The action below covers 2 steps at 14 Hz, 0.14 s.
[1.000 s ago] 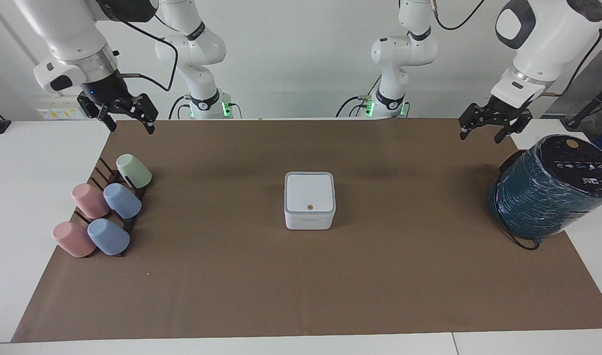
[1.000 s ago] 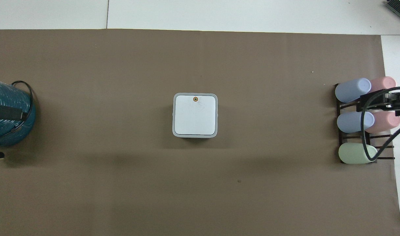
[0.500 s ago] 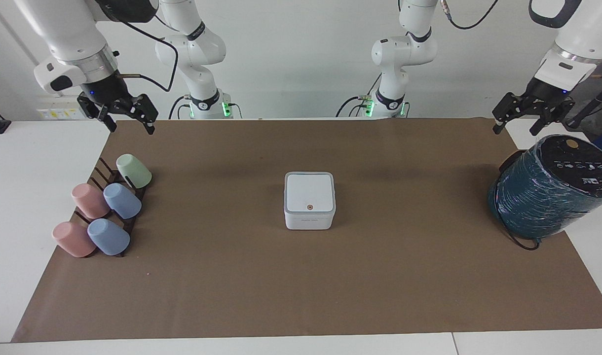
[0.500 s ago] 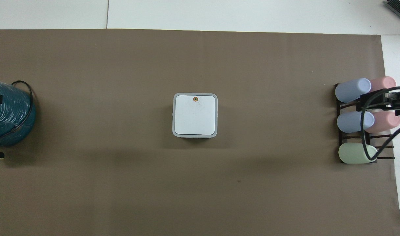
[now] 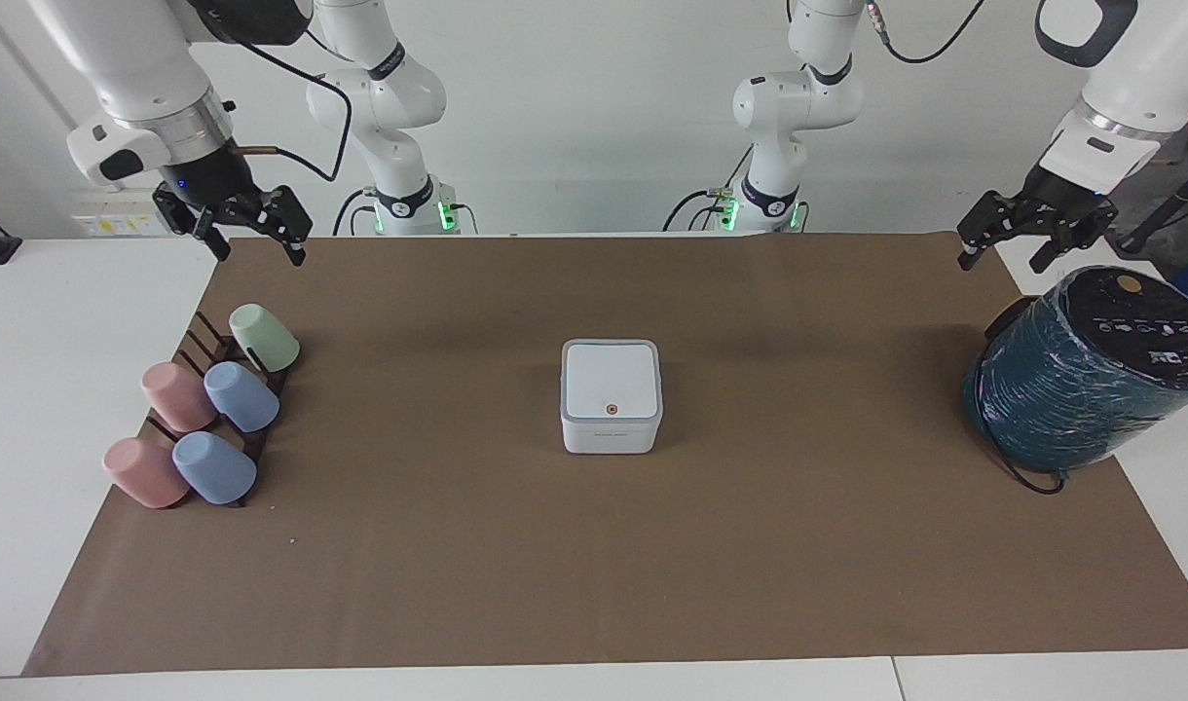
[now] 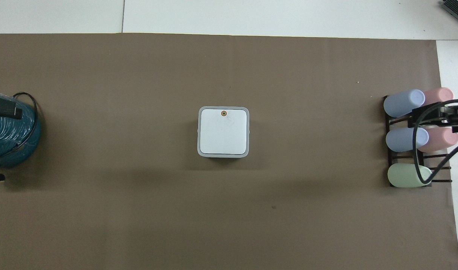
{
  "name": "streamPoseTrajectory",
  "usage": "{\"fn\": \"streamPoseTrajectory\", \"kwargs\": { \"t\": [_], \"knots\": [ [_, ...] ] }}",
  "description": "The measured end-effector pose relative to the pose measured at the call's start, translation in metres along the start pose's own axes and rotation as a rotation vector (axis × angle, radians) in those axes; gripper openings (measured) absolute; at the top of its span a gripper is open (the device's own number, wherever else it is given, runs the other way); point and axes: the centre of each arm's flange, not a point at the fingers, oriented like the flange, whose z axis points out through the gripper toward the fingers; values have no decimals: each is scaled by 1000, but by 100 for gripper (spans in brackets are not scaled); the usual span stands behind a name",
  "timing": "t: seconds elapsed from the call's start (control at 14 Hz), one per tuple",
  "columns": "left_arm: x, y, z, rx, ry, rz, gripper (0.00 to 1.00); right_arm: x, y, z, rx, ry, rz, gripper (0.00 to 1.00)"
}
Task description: Close trash can lid
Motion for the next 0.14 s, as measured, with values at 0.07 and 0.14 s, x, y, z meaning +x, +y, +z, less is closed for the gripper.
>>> {"fn": "streamPoseTrajectory", "kwargs": {
  "t": [0.07, 0.14],
  "knots": [
    [0, 0, 0, 1, -3, 0, 100, 0, 0, 0, 0, 0, 0, 100],
    [-1, 0, 1, 2, -5, -1, 100, 0, 0, 0, 0, 0, 0, 100]
  ]
}}
